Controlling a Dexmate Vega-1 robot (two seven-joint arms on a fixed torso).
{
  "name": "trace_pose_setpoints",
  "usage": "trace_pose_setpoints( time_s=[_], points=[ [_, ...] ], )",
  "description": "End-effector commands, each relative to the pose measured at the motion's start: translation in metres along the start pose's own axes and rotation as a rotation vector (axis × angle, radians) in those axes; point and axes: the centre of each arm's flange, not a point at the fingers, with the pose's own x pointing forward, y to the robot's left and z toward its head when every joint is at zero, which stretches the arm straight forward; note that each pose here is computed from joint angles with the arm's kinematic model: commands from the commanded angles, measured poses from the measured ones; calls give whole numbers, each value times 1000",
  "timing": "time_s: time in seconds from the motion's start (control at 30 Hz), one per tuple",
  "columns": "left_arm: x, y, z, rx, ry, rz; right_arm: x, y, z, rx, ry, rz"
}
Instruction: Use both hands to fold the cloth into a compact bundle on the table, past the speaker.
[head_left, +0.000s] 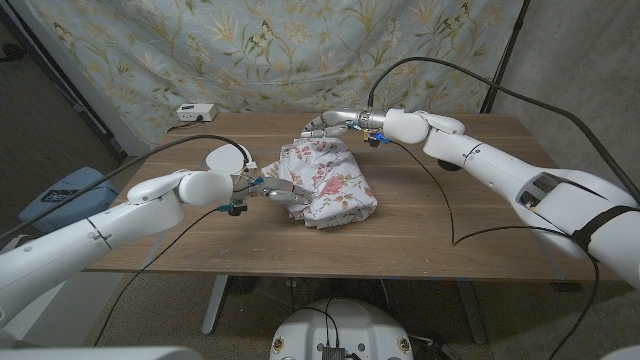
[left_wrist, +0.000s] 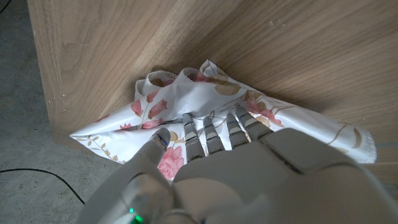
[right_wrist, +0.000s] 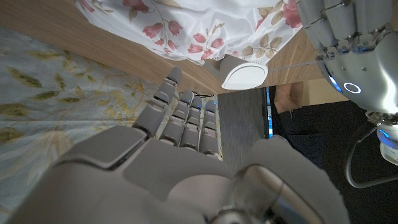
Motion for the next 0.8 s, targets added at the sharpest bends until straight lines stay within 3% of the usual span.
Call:
trace_pose_setpoints(
  time_s=[0.03,0.4,0.8],
  points=[
    [2,1,10,1,-23,-10,7,19,-18,-23,20,46],
    [1,4,12,18,-26,-12,12,40,-30,12,35,96],
    [1,5,12,27,-22,-10,12,59,-42,60,62,92]
  ],
)
